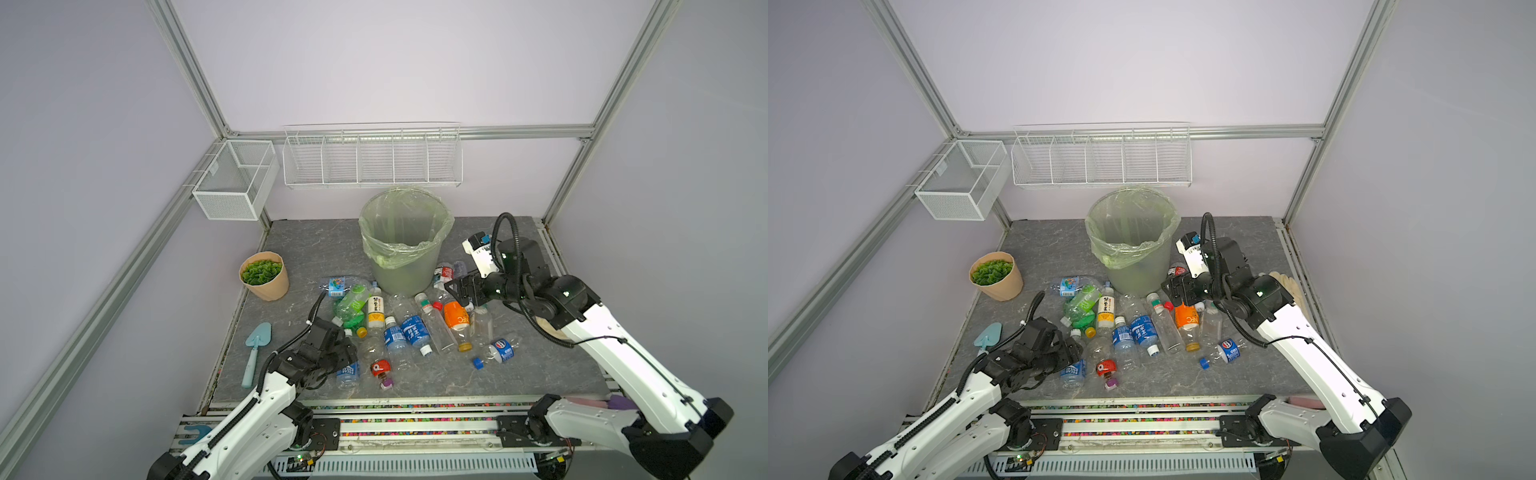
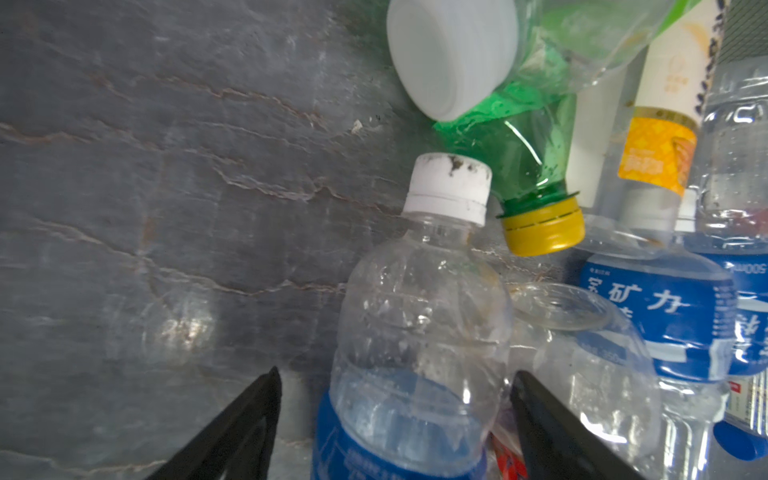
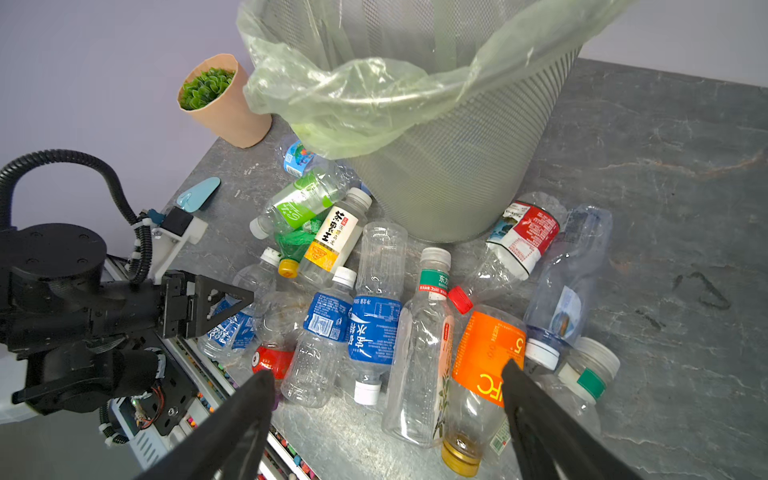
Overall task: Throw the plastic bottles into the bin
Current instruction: 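Close the left gripper on the clear white-capped bottle and lift it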
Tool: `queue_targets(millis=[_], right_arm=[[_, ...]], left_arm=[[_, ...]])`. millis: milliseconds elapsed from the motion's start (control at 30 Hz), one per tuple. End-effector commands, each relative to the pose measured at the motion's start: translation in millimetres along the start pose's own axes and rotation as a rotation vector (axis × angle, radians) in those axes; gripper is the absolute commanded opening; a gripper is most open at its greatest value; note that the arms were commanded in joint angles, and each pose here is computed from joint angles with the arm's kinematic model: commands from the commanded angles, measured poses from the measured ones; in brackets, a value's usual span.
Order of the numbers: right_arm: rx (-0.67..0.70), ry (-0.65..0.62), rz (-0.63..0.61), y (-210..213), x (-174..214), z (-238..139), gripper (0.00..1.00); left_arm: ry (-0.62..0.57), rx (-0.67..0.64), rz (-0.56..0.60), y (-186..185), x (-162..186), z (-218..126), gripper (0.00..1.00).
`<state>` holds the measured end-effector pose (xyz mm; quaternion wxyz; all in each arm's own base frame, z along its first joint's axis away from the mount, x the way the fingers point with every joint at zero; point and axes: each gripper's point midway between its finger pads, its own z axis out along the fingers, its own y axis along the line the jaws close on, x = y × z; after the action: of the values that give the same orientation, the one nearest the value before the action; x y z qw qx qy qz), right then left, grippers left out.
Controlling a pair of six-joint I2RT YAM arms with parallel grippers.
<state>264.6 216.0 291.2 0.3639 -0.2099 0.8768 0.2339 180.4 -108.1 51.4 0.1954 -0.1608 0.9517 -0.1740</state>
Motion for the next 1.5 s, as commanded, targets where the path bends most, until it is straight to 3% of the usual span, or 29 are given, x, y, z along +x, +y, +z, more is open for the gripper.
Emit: queue_targets(millis=[0, 500, 767, 933, 1233, 1467], right_arm=[[0.007, -0.012, 0.022, -1, 3, 1, 0.88], [0.019, 0.0, 0.03, -5, 6, 7, 0.88], [0.029, -0.005, 0.033, -7, 10, 5, 0.88], [0.04, -0.004, 0.03, -9, 11, 3, 0.88], [0.052, -0.009, 0.031, -11, 12, -2, 0.88], [0.059, -0.03, 0.026, -11, 14, -12, 0.88]], left_arm=[[0.017, -0.008, -0.015, 2, 5, 5, 0.84], [0.051, -0.061, -0.016, 16, 14, 21, 0.72], [0.029, -0.059, -0.018, 15, 10, 14, 0.41], [0.001, -0.042, -0.036, 13, 6, 4, 0.32], [-0.082, 0.0, -0.067, 5, -9, -26, 0.28], [-0.265, 0.138, -0.068, -26, -47, -69, 0.28]])
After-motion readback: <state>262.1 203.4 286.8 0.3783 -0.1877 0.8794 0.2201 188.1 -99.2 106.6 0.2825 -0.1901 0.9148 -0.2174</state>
